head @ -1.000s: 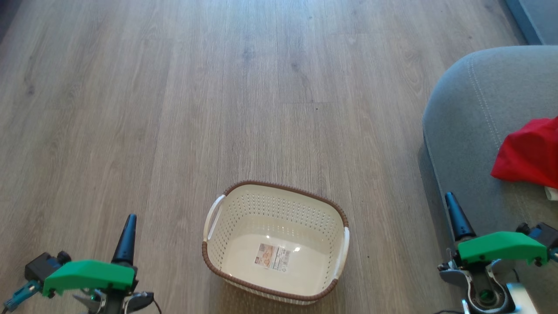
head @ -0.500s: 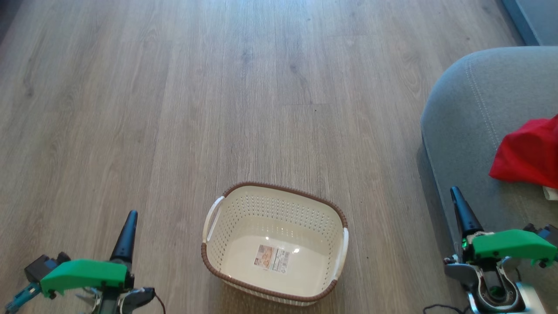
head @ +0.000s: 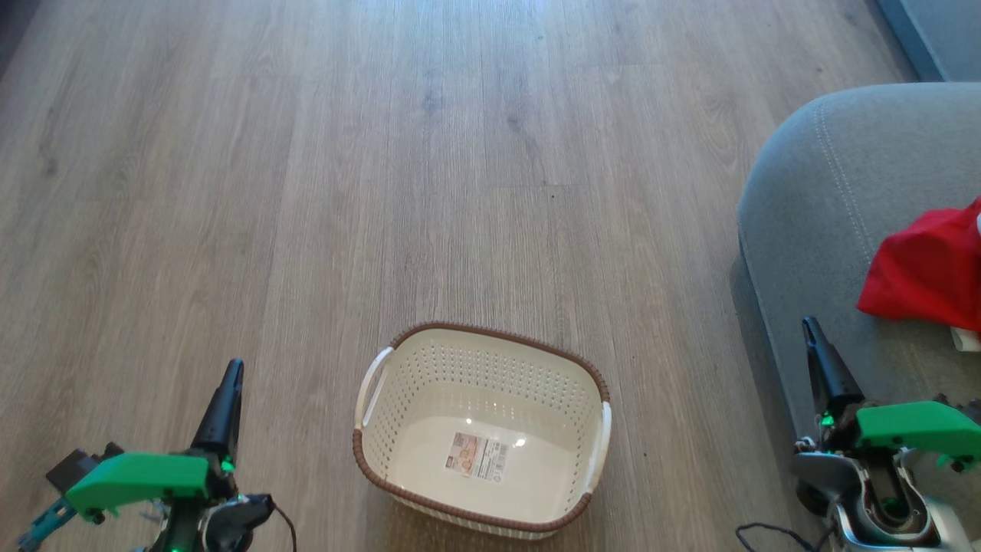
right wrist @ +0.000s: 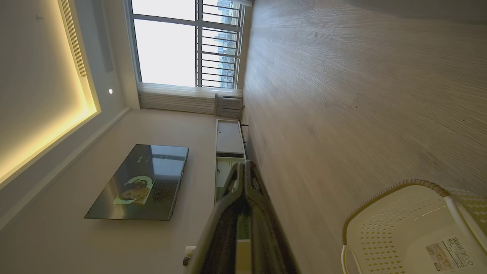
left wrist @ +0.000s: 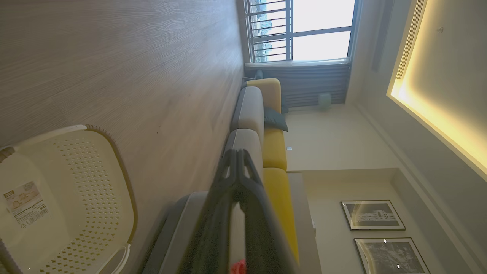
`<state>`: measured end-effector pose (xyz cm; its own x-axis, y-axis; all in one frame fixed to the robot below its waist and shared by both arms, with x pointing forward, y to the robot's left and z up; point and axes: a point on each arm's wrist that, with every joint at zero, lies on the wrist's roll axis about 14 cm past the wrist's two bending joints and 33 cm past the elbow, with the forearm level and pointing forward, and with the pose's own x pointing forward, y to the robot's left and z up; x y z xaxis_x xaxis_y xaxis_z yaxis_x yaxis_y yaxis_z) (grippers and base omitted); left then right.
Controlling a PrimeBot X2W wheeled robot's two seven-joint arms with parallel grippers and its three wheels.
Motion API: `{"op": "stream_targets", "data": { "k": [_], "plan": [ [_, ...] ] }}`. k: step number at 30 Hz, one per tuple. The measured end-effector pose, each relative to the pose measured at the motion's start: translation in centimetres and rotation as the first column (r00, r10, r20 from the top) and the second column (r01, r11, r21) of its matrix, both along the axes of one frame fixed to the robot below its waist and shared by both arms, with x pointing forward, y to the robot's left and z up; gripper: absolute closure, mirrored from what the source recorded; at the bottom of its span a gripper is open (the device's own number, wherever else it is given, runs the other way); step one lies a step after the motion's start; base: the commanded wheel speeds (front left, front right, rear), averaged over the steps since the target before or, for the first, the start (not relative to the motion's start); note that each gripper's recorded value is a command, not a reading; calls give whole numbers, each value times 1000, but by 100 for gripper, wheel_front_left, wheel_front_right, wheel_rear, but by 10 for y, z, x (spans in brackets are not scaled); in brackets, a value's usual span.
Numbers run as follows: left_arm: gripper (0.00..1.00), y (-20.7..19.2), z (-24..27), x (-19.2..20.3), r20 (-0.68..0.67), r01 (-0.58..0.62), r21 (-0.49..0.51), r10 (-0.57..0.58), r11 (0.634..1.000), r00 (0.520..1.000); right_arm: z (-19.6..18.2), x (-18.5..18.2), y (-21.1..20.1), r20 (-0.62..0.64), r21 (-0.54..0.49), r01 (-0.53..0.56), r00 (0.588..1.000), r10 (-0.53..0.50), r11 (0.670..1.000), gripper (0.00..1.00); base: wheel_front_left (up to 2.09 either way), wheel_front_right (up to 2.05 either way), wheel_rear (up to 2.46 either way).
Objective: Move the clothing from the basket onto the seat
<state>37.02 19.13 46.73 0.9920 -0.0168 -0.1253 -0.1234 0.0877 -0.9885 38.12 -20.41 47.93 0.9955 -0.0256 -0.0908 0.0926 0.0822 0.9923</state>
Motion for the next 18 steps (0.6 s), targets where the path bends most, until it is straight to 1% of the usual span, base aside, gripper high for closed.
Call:
{"op": "stream_targets", "data": {
  "k": [8, 18],
  "plan": [
    [100, -3, 9, 4, 30, 0, -86, 2, 996, 1000, 8, 1, -2, 32, 85, 2, 999, -5, 996, 100, 0, 0, 0],
    [100, -2, 10, 5, 35, -1, -87, 4, 996, 999, 8, 1, -2, 32, 87, 3, 999, -5, 996, 100, 0, 0, 0]
  ]
}}
